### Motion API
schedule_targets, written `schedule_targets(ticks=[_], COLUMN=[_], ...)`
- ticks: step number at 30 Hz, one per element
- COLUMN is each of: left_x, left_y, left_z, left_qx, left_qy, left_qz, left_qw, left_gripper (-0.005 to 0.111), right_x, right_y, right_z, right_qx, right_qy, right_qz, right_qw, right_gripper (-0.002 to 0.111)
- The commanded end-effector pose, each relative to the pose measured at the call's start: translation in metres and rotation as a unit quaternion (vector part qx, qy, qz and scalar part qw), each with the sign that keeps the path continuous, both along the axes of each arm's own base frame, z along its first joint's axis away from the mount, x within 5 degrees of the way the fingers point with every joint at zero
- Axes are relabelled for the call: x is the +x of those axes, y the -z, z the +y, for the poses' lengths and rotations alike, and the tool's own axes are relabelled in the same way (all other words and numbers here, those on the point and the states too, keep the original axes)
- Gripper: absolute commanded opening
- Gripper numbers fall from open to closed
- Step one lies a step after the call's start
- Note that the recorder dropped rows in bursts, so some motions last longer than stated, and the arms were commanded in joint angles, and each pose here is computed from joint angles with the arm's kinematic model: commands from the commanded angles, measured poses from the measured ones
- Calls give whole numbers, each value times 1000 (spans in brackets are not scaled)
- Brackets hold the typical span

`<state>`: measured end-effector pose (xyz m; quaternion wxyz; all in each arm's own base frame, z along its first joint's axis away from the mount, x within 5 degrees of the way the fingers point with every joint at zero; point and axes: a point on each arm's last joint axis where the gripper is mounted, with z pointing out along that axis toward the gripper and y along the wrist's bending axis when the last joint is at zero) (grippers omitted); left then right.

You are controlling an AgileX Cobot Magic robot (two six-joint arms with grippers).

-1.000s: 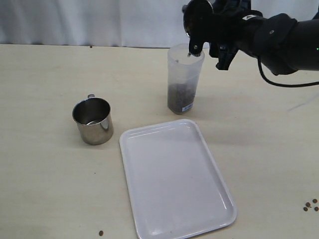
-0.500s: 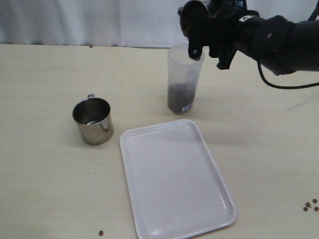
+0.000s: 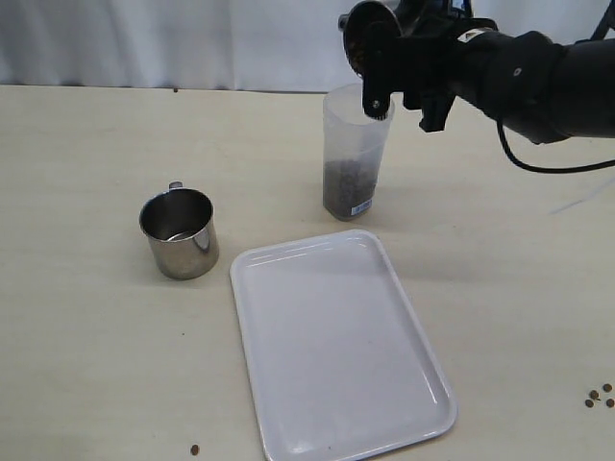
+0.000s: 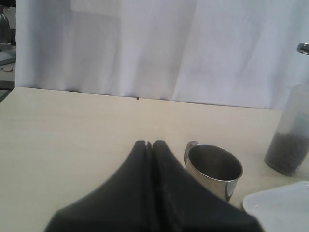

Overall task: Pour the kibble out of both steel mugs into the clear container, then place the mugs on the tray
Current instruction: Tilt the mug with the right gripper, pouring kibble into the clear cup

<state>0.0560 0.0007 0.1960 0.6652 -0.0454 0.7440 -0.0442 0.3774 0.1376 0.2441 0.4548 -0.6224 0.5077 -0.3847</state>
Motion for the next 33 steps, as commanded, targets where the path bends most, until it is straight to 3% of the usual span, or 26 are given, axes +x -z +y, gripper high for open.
schedule_targets(ticks=[1,33], left_x=[0,0], left_y=[1,1], left_z=[0,0], left_qx=[-3,-3], left_qy=[0,0], left_qz=[-2,-2], left_qw=[1000,1000], left_gripper=[0,0], right_x=[0,5], right_y=[-9,-1], right_z=[0,1], right_qx=[-13,-38], right_qy=[-2,-4], right_qz=[-32,-50], right_qw=[999,998], right_gripper=[5,5])
